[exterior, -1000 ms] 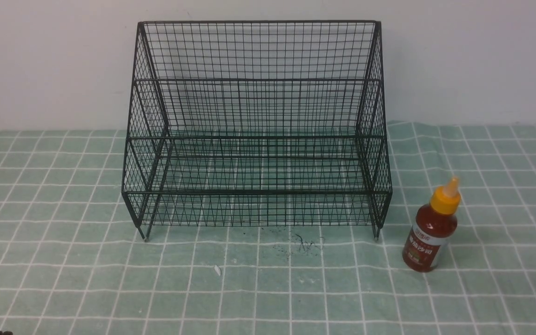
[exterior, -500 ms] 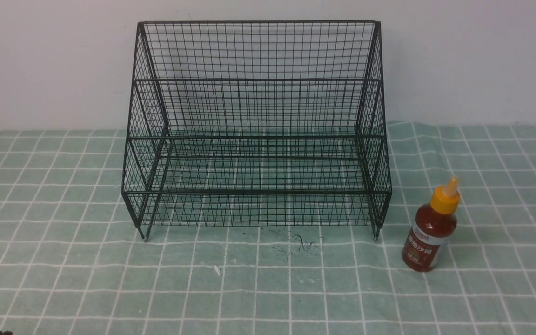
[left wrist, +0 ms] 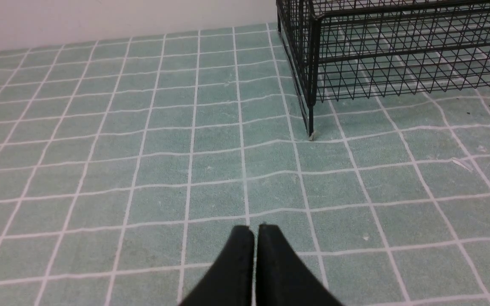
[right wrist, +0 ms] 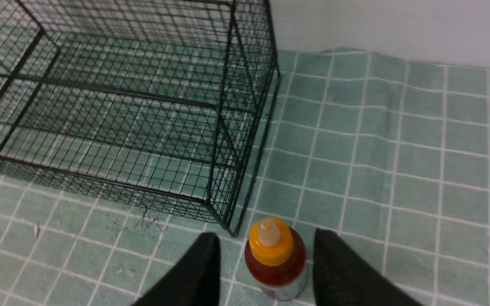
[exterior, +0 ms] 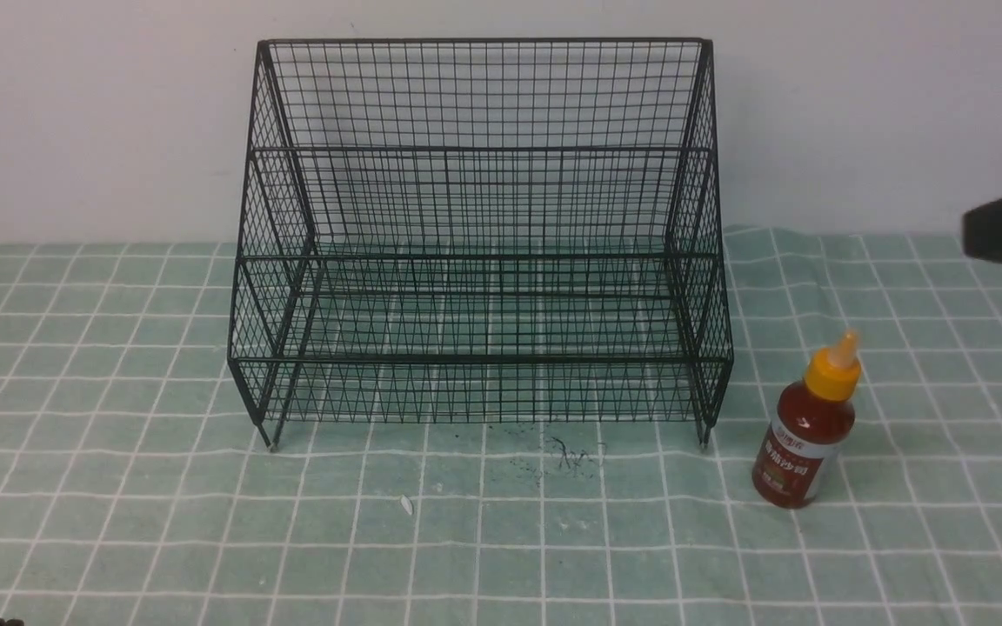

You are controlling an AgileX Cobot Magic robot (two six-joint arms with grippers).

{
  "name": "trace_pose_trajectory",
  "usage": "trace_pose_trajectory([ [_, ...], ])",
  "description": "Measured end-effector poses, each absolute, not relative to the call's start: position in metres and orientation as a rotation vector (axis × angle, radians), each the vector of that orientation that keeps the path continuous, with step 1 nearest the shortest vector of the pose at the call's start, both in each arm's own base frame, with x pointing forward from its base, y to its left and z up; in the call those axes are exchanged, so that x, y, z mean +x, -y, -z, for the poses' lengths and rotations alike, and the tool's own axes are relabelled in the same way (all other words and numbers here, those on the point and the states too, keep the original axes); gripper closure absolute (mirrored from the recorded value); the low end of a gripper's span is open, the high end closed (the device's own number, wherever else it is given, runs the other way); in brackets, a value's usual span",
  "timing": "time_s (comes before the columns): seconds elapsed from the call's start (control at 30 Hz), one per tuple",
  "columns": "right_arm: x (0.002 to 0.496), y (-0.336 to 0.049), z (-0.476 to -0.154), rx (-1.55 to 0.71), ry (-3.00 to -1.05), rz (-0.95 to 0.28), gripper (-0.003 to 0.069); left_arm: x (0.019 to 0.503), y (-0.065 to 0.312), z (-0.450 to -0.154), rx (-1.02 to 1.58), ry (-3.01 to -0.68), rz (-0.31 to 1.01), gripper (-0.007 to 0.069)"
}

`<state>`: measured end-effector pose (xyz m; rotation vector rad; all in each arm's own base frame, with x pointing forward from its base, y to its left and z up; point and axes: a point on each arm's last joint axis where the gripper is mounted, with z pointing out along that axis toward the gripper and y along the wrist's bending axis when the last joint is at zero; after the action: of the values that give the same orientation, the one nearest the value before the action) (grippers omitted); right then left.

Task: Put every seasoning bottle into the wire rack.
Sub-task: Use the right arm to grab the condiment bottle closest to it

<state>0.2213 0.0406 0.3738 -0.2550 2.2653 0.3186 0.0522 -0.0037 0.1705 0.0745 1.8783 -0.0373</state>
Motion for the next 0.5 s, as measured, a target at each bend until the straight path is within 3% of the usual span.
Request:
trace_pose_trajectory([
  [0.03,0.23,-0.043,-0.367,-0.298,-2.283,-0.329,0.0219,0.052,0.004,-0.17,0.075,-1.878,0.037,0.0631],
  [0.13,0.249,-0.046,-0.349,-0.332,-2.347,-0.348,0.0081,0.052,0.004,-0.17,0.075,-1.878,0.037,0.0631],
  [0.2,0.261,-0.048,-0.334,-0.345,-2.399,-0.353,0.0027,0.052,0.004,-0.17,0.075,-1.878,0.037,0.0631],
  [0.3,0.277,-0.052,-0.312,-0.369,-2.471,-0.361,-0.001,0.052,0.004,-0.17,0.075,-1.878,0.037,0.0631],
  [0.5,0.297,-0.07,-0.279,-0.45,-2.541,-0.349,-0.0015,0.052,0.004,-0.17,0.075,-1.878,0.037,0.0631],
])
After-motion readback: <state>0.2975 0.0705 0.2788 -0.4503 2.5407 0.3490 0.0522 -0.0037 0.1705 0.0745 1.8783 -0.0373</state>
